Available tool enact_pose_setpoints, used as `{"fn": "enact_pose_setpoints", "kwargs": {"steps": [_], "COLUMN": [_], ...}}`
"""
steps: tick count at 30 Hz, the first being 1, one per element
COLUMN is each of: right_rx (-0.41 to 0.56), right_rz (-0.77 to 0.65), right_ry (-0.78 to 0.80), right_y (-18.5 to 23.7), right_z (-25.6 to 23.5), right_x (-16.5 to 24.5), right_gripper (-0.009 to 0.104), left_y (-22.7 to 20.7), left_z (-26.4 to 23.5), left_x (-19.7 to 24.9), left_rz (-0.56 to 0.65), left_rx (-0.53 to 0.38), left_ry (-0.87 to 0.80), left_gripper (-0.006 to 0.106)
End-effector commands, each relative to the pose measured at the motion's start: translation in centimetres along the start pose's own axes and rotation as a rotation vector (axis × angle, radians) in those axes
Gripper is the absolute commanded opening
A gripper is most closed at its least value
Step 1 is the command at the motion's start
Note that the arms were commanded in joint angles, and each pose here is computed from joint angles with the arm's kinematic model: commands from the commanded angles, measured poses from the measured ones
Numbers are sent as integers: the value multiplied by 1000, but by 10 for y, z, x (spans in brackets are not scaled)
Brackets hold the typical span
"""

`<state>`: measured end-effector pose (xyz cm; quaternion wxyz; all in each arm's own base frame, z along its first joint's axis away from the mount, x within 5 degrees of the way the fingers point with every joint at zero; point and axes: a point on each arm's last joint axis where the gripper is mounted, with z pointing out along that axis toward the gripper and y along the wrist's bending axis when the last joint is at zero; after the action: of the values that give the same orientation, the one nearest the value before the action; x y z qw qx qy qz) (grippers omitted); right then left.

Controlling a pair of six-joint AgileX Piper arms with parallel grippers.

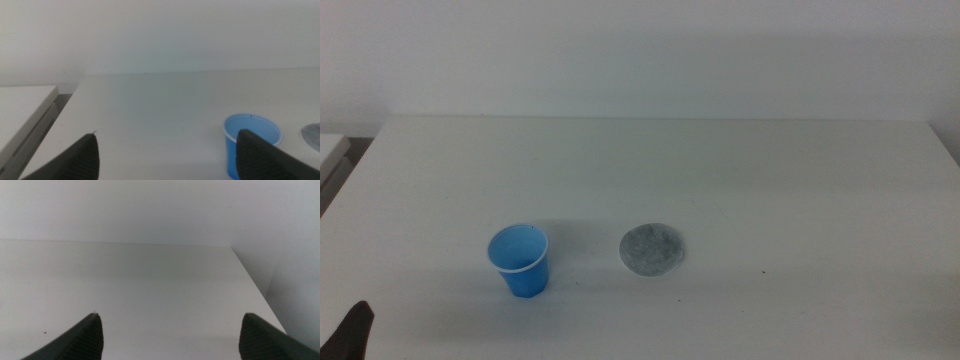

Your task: Place an empty cup on a cup mat.

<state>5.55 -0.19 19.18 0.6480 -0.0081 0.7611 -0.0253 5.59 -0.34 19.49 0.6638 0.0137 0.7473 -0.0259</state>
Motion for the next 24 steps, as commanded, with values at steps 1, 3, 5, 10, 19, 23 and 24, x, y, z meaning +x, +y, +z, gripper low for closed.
{"fn": "enact_pose_setpoints", "kwargs": {"steps": [1, 3, 5, 10, 19, 23, 24], "right_rx": [-1, -1, -1, -1, -1, -1, -1], "right_rz": [-10, -10, -10, -10, -10, -10, -10], "right_ry": [-8, -8, -8, -8, -8, -8, -8], "right_y": [0, 0, 0, 0, 0, 0, 0], "right_z": [0, 0, 0, 0, 0, 0, 0], "right_x": [0, 0, 0, 0, 0, 0, 0], "right_gripper": [93, 93, 93, 93, 93, 93, 93], "left_y": [0, 1, 1, 1, 0, -5, -6], "left_z": [0, 0, 0, 0, 19, 47, 53], "left_x": [0, -1, -1, 0, -114, -156, -161], "left_rz": [19, 54, 61, 85, 96, 5, -25], "left_rx": [-3, -10, -12, -15, -12, 17, 19], "left_ry": [-9, -9, -9, -7, 401, 617, 681], "left_gripper": [94, 94, 94, 94, 94, 94, 94]}}
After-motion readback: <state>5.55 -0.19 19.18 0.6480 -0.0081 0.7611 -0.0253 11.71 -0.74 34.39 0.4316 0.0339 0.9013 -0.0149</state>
